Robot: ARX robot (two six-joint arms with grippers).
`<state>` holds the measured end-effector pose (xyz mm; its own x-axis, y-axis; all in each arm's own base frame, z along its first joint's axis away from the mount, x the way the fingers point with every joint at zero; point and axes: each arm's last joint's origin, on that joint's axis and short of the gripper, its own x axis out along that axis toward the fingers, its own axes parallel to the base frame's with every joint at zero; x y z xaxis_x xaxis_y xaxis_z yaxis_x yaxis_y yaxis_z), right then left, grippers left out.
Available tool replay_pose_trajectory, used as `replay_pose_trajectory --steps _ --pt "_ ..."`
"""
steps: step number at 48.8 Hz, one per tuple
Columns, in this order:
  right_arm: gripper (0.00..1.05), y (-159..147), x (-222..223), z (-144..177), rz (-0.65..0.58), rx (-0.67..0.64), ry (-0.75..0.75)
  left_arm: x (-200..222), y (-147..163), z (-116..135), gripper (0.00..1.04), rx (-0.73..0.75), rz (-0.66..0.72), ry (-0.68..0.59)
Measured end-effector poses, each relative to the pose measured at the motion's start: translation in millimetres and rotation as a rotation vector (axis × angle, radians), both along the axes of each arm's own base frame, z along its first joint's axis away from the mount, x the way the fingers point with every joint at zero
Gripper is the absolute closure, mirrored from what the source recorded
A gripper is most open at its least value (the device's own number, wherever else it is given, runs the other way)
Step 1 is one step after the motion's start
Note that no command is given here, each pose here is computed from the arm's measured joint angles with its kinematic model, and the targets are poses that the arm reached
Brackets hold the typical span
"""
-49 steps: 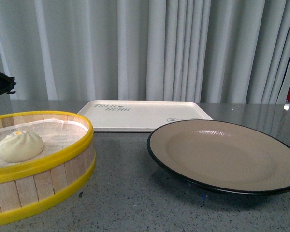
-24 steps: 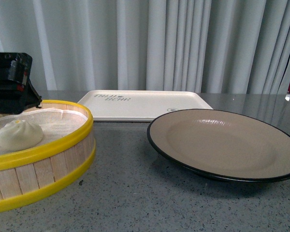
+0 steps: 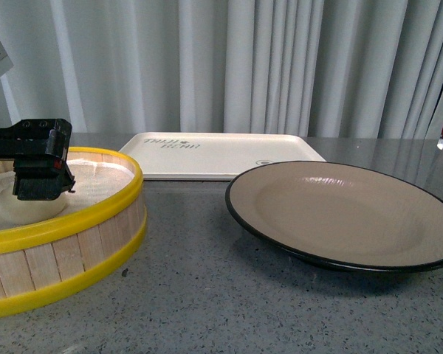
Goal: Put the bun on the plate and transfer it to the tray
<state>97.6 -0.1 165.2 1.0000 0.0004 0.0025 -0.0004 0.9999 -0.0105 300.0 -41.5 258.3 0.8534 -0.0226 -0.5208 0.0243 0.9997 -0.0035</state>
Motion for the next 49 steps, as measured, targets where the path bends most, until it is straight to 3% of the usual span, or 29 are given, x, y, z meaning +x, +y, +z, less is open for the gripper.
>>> replay_pose_trajectory --steps 29,49 --pt "0.08 0 0 0 0.0 0.0 0.0 14 -13 -12 0.07 0.031 0.014 0.019" --pt "0.08 0 0 0 0.0 0.0 0.0 15 -21 -10 0.72 0.103 0.001 -0.031"
